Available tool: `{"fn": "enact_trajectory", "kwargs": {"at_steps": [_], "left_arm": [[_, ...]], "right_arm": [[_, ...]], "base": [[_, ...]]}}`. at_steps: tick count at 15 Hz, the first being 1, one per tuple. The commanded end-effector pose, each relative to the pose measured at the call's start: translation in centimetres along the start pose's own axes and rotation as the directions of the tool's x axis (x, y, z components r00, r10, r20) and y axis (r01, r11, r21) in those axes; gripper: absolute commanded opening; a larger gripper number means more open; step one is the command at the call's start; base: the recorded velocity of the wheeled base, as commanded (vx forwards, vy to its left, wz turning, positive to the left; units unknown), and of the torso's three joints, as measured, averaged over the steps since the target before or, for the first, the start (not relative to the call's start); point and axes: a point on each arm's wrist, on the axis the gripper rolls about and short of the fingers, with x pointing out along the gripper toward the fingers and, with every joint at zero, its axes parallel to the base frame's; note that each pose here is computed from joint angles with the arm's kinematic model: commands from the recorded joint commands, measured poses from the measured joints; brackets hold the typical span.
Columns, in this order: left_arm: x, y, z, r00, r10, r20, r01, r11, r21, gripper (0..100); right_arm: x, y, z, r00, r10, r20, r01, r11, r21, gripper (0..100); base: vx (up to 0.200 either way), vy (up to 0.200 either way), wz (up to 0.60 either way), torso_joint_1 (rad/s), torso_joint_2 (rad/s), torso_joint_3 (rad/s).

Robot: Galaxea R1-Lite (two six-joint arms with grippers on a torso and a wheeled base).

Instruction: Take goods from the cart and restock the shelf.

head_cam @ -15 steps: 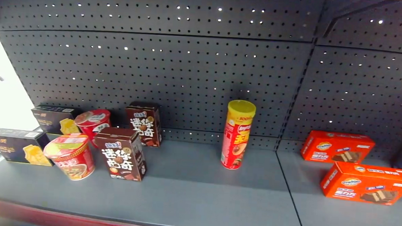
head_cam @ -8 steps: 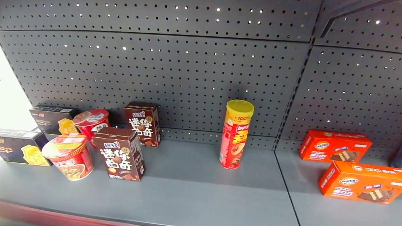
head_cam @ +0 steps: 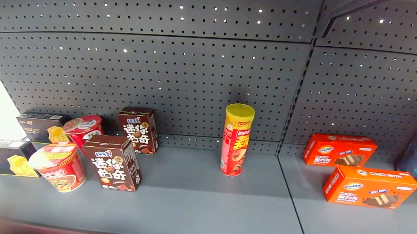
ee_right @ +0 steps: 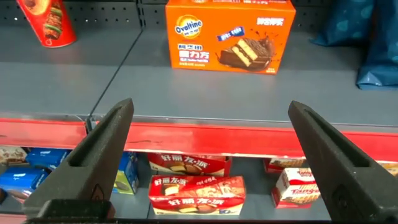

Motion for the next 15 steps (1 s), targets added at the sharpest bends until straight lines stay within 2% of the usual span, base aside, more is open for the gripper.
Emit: {"fn": "enact_trajectory", "kwargs": {"at_steps": [1,2,3,4,5,6,7,8,9,10,11,12,13,14,15], "left_arm": [[-0.3,0.0,1.0,1.000,-0.001,0.029,0.000,1.000,0.007,0],[-0.8,-0.1,2.9,0.997,-0.016,0.074,0.014,1.000,0.018,0],[-1.0,0.0,3.9,0.996,-0.051,0.077,0.049,0.999,0.020,0],[-1.2,0.0,4.4,0.994,-0.071,0.083,0.069,0.997,0.022,0],[-1.3,0.0,4.2,0.994,-0.082,0.069,0.081,0.997,0.020,0],[-1.4,0.0,4.5,0.994,-0.083,0.075,0.082,0.996,0.023,0],[-1.5,0.0,5.2,0.993,-0.083,0.081,0.081,0.996,0.025,0],[-1.3,0.0,5.2,0.994,-0.085,0.066,0.084,0.996,0.024,0],[-1.3,0.0,5.1,0.994,-0.085,0.065,0.083,0.996,0.031,0],[-1.2,0.1,5.3,0.994,-0.085,0.065,0.083,0.996,0.031,0],[-1.4,0.0,5.4,0.994,-0.085,0.075,0.082,0.996,0.034,0],[-1.4,0.0,5.4,0.994,-0.075,0.076,0.073,0.997,0.034,0],[-1.4,0.1,5.5,0.994,-0.072,0.076,0.070,0.997,0.031,0],[-1.4,0.1,5.9,0.995,-0.066,0.080,0.064,0.998,0.029,0],[-1.3,0.1,6.1,0.996,-0.055,0.076,0.054,0.998,0.027,0]], "right_arm": [[0.0,0.0,0.0,1.000,0.001,-0.001,-0.001,1.000,-0.001,100],[0.0,0.0,0.0,1.000,0.001,0.000,-0.001,1.000,0.001,100],[0.0,0.0,0.0,1.000,0.001,0.000,-0.001,1.000,0.001,100],[0.0,0.0,0.0,1.000,0.001,-0.001,-0.001,1.000,-0.001,100],[0.3,0.0,0.1,0.999,-0.011,-0.044,0.011,1.000,0.006,100],[0.5,0.1,1.1,0.996,-0.062,-0.059,0.062,0.998,-0.001,100],[2.9,0.2,9.4,0.995,0.084,-0.057,-0.083,0.996,0.026,100],[5.5,0.2,13.7,0.985,0.159,-0.075,-0.158,0.987,0.019,100],[7.0,0.6,15.3,0.953,0.288,-0.097,-0.293,0.955,-0.038,100],[8.8,1.2,15.2,0.916,0.364,-0.169,-0.378,0.924,-0.060,100],[10.5,1.8,15.2,0.889,0.411,-0.204,-0.428,0.903,-0.043,100],[12.0,2.5,15.4,0.864,0.460,-0.205,-0.473,0.881,-0.021,100],[13.6,3.9,15.9,0.815,0.559,-0.154,-0.564,0.826,0.016,100],[14.7,5.2,16.1,0.760,0.633,-0.148,-0.634,0.772,0.050,100],[15.8,6.1,16.1,0.730,0.662,-0.171,-0.662,0.747,0.063,100]], "base": [[0.000,0.000,0.00,0.000,0.00,0.000],[0.000,0.000,0.00,0.000,0.00,0.000],[0.000,0.000,0.00,0.000,0.00,0.000],[0.000,0.000,0.00,0.000,0.00,0.000],[0.000,0.000,0.00,0.000,0.00,0.000],[0.000,0.000,0.00,0.000,0.00,0.000],[0.000,0.000,0.00,0.000,0.00,0.000],[0.000,0.000,0.00,0.000,0.00,0.000],[0.000,0.000,0.00,0.000,0.00,0.000],[0.000,0.000,0.00,0.000,0.00,0.000],[0.000,0.000,0.00,0.000,0.00,0.000],[0.000,0.000,0.00,0.000,0.00,0.000],[0.000,0.000,0.00,0.000,0.00,0.000],[0.000,0.000,0.00,0.000,0.00,0.000],[0.000,0.000,0.00,0.000,0.00,0.000]]}}
